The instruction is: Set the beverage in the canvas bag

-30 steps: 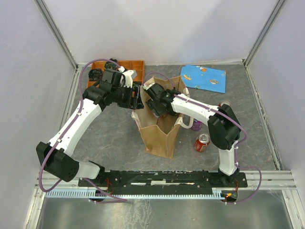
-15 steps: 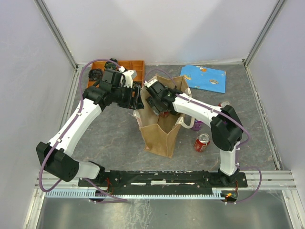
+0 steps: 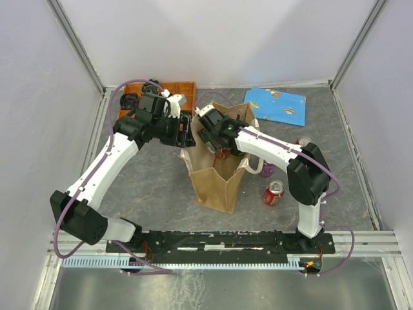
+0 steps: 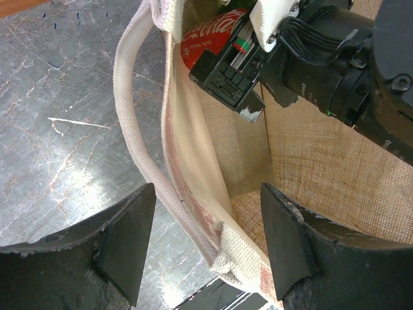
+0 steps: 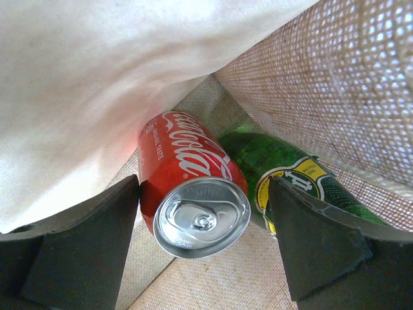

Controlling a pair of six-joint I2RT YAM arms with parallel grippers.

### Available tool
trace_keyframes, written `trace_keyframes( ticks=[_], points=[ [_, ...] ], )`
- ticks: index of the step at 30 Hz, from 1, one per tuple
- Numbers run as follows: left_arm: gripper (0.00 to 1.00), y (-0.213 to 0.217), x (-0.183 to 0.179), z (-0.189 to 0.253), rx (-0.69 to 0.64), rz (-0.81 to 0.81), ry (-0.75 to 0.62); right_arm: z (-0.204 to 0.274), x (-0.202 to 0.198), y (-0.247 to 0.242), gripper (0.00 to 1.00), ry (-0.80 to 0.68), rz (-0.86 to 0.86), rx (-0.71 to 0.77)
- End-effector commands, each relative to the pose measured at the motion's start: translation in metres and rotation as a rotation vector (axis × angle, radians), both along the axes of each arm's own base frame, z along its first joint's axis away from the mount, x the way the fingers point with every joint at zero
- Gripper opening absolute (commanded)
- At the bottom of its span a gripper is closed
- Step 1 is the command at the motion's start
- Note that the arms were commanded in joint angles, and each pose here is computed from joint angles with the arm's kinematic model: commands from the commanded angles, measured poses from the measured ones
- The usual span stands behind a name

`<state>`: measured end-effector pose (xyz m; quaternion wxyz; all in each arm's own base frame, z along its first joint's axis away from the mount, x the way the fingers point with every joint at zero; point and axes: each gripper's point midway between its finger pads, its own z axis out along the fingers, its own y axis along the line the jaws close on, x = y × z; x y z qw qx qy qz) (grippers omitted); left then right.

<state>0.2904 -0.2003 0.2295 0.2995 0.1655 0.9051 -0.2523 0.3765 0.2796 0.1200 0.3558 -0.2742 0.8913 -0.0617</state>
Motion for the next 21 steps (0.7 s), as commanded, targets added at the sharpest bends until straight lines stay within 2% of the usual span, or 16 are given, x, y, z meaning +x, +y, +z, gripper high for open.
trace_keyframes(
  ticks=[1,21],
  points=[
    [0.73,-0.009,0.007,0.017,-0.033,-0.045,-0.069,0.055,0.016,0.000,0.88,-0.140,-0.025,0.053],
    [0.73,-0.010,0.004,0.015,-0.041,-0.052,-0.060,0.063,0.030,-0.011,0.88,-0.248,-0.035,-0.008]
  ],
)
